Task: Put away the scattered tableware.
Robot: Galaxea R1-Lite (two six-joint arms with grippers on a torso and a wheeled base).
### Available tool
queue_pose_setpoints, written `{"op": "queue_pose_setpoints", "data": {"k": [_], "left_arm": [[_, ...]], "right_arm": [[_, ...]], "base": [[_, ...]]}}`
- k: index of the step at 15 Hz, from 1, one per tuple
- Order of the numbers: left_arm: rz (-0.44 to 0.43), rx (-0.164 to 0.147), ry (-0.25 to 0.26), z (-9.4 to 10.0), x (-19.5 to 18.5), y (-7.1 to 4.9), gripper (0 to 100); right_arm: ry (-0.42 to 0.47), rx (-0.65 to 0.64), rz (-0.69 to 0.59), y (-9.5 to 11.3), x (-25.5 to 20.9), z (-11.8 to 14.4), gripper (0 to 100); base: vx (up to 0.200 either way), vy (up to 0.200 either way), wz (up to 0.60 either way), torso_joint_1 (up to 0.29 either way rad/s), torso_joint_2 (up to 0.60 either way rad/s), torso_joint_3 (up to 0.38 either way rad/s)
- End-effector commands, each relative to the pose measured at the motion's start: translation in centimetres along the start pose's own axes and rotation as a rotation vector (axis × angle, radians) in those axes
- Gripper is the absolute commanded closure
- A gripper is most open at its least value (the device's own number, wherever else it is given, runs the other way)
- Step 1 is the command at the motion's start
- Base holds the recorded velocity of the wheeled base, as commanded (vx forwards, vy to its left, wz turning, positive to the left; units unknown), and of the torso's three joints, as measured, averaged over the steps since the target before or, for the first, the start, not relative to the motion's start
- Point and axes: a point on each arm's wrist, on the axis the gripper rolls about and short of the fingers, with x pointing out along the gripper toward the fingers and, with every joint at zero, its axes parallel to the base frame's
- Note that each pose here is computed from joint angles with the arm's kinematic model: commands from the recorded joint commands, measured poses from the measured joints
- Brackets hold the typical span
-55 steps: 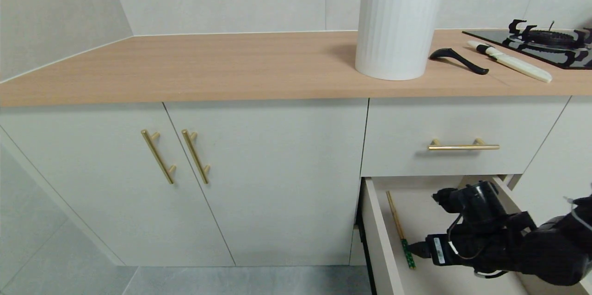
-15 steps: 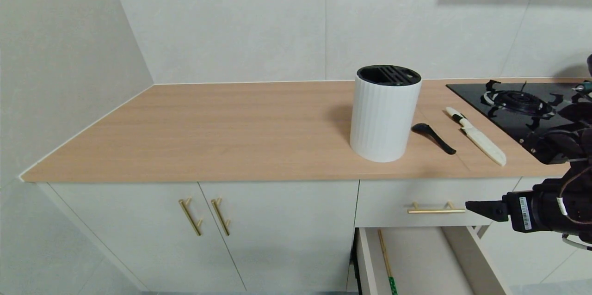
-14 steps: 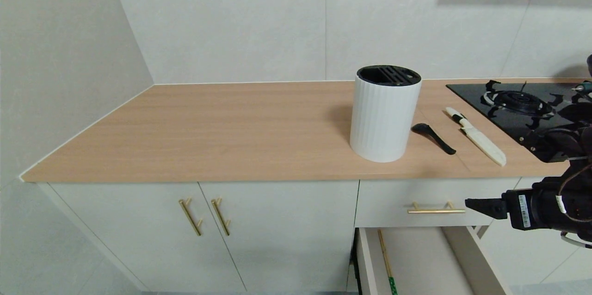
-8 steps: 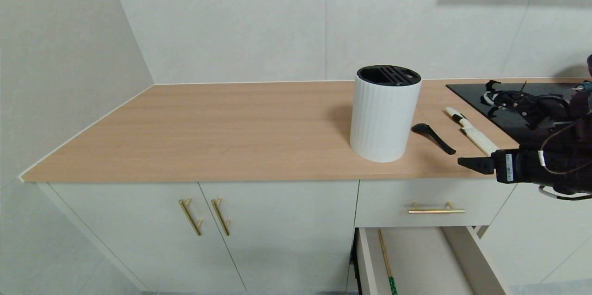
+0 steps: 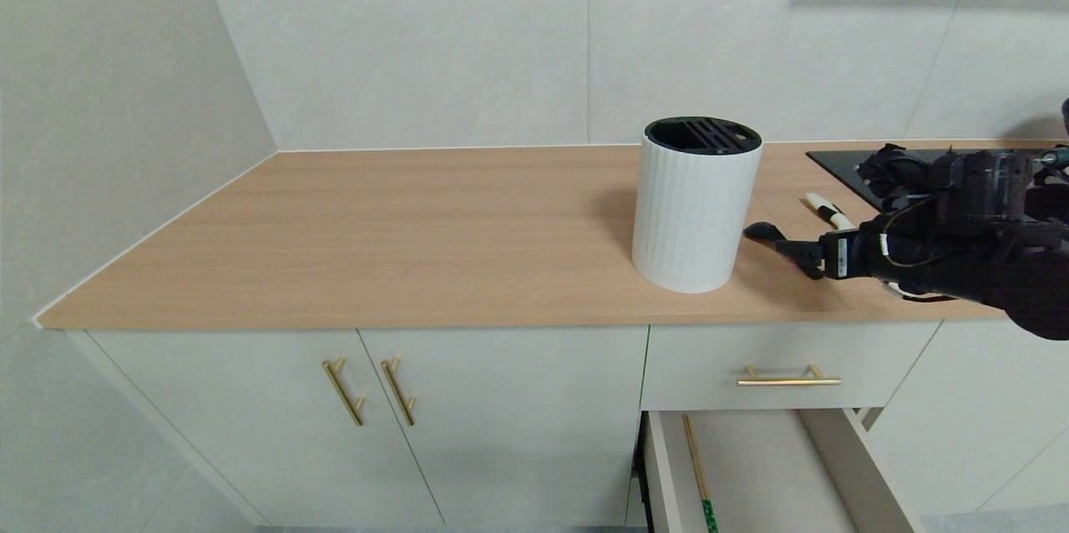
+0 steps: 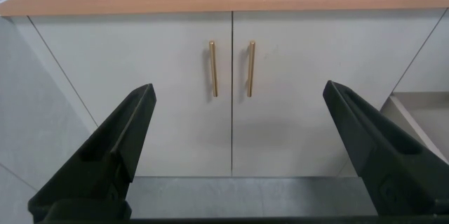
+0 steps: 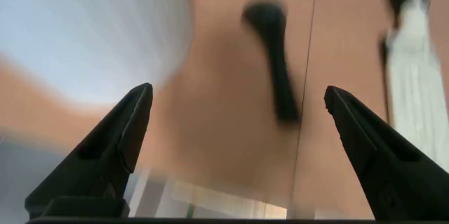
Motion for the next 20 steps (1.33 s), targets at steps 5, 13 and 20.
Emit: {"op": "queue_pose_setpoints", "data": {"k": [5, 13, 20], "left_arm": [[0.000, 0.000, 0.000, 0.0, 0.0, 0.0, 0], [0.000, 0.000, 0.000, 0.0, 0.0, 0.0, 0], [0.000, 0.000, 0.000, 0.0, 0.0, 0.0, 0]], "right_arm": [[0.033, 0.068, -0.016, -2.0, 3.9, -1.4, 0], [0.065, 0.014, -0.071, -3.7, 6.9, -3.2, 0], [0.075, 0.014, -0.075, -3.7, 7.3, -3.5, 100]], "base": [[0.000, 0.000, 0.00, 0.000, 0.00, 0.000], [0.000, 0.000, 0.00, 0.000, 0.00, 0.000], [0.000, 0.000, 0.00, 0.000, 0.00, 0.000]]}}
